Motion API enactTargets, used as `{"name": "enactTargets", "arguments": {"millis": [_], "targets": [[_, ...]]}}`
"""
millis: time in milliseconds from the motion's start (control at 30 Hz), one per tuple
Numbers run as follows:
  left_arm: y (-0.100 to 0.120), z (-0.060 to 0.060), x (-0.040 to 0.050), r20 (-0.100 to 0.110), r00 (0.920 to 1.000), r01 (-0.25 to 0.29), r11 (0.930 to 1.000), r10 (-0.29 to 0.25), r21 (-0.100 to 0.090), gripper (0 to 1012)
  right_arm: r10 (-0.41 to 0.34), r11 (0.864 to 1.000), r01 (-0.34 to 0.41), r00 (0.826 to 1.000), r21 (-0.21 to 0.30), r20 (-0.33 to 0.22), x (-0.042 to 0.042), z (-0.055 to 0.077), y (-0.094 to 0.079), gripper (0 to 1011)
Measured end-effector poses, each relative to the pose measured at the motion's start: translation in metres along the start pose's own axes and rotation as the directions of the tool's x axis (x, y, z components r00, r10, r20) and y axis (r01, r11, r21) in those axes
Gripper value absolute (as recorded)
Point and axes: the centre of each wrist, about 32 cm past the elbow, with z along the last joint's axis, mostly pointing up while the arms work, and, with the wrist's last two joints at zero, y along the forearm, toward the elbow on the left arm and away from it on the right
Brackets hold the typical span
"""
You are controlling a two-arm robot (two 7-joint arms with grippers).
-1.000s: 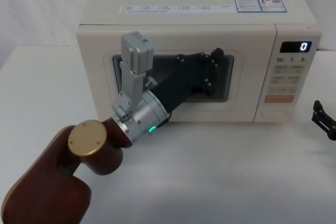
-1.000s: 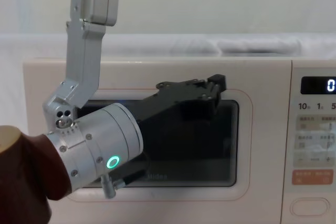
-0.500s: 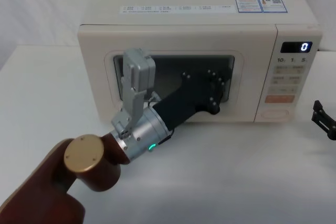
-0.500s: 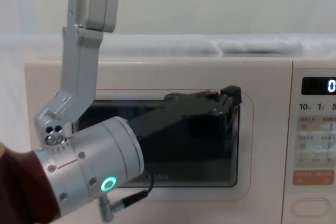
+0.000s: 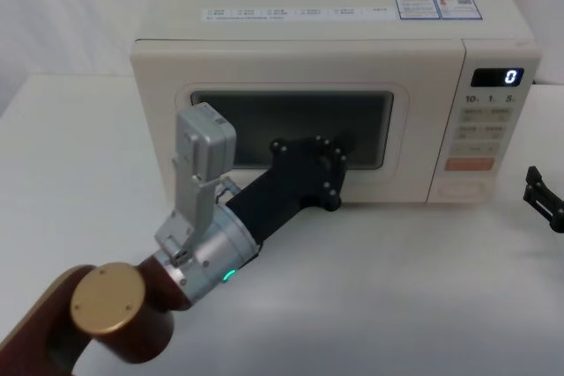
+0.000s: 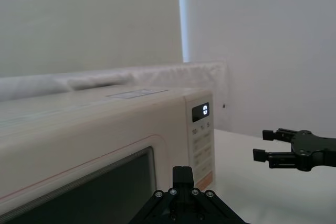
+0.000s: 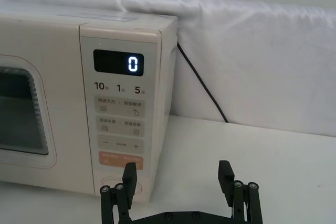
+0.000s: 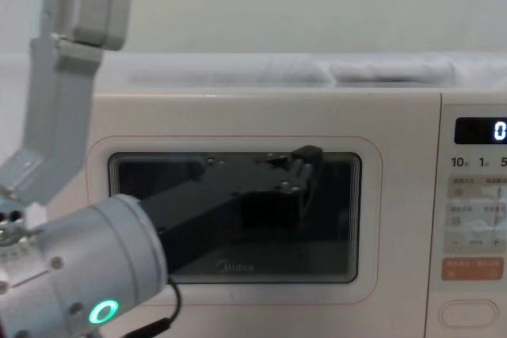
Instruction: Press the button to open the microwave door with one hand; close the microwave door with the other hand.
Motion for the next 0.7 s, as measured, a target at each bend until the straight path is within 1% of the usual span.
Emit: {"name": "enactTargets", "arguments": {"millis": [133,167,233,267,333,367,400,433,467,500,567,600,667,700], "targets": [[0.012,0.004,-0.0025,0.011,0.9994,-0.034,0.9994,0.034,0.008,0,0.000,1.000,0.000,1.000,0.000,0.000,0.0000,0.000,0.000,1002],[0.018,0.005,-0.0029,0.017,0.9985,-0.052,0.9985,0.052,0.013,0,0.000,1.000,0.000,1.000,0.000,0.000,0.0000,0.000,0.000,1002],[0.023,0.007,-0.0028,0.024,0.9973,-0.070,0.9974,0.070,0.018,0,0.000,1.000,0.000,1.000,0.000,0.000,0.0000,0.000,0.000,1002],[0.030,0.008,-0.0019,0.031,0.9953,-0.092,0.9954,0.091,0.026,0,0.000,1.000,0.000,1.000,0.000,0.000,0.0000,0.000,0.000,1002],[0.036,0.009,-0.0010,0.039,0.9928,-0.115,0.9929,0.113,0.031,0,0.000,1.000,0.000,1.000,0.000,0.000,0.0000,0.000,0.000,1002],[0.043,0.010,0.0007,0.048,0.9888,-0.143,0.9889,0.141,0.039,0,0.000,1.000,0.000,1.000,0.000,0.000,0.0000,0.000,0.000,1002],[0.046,0.011,0.0019,0.054,0.9862,-0.159,0.9864,0.157,0.041,0,0.000,1.000,0.000,1.000,0.000,0.000,0.0000,0.000,0.000,1002],[0.053,0.012,0.0043,0.067,0.9800,-0.191,0.9806,0.187,0.047,0,0.000,1.000,0.000,1.000,0.000,0.000,0.0000,0.000,0.000,1002],[0.053,0.012,0.0043,0.067,0.9800,-0.191,0.9806,0.187,0.047,0,0.000,1.000,0.000,1.000,0.000,0.000,0.0000,0.000,0.000,1002],[0.060,0.014,0.0069,0.080,0.9732,-0.220,0.9743,0.216,0.049,0,0.000,1.000,0.000,1.000,0.000,0.000,0.0000,0.000,0.000,1002],[0.066,0.016,0.0091,0.092,0.9649,-0.251,0.9666,0.246,0.051,0,0.000,1.000,0.000,1.000,0.000,0.000,0.0000,0.000,0.000,1002],[0.072,0.018,0.0114,0.103,0.9561,-0.280,0.9586,0.274,0.049,0,0.000,1.000,0.000,1.000,0.000,0.000,0.0000,0.000,0.000,1002],[0.078,0.020,0.0135,0.115,0.9455,-0.311,0.9492,0.305,0.045,0,0.000,1.000,0.000,1.000,0.000,0.000,0.0000,0.000,0.000,1002],[0.083,0.021,0.0153,0.125,0.9341,-0.341,0.9391,0.334,0.040,0,0.000,1.000,0.000,1.000,0.000,0.000,0.0000,0.000,0.000,1002]]}}
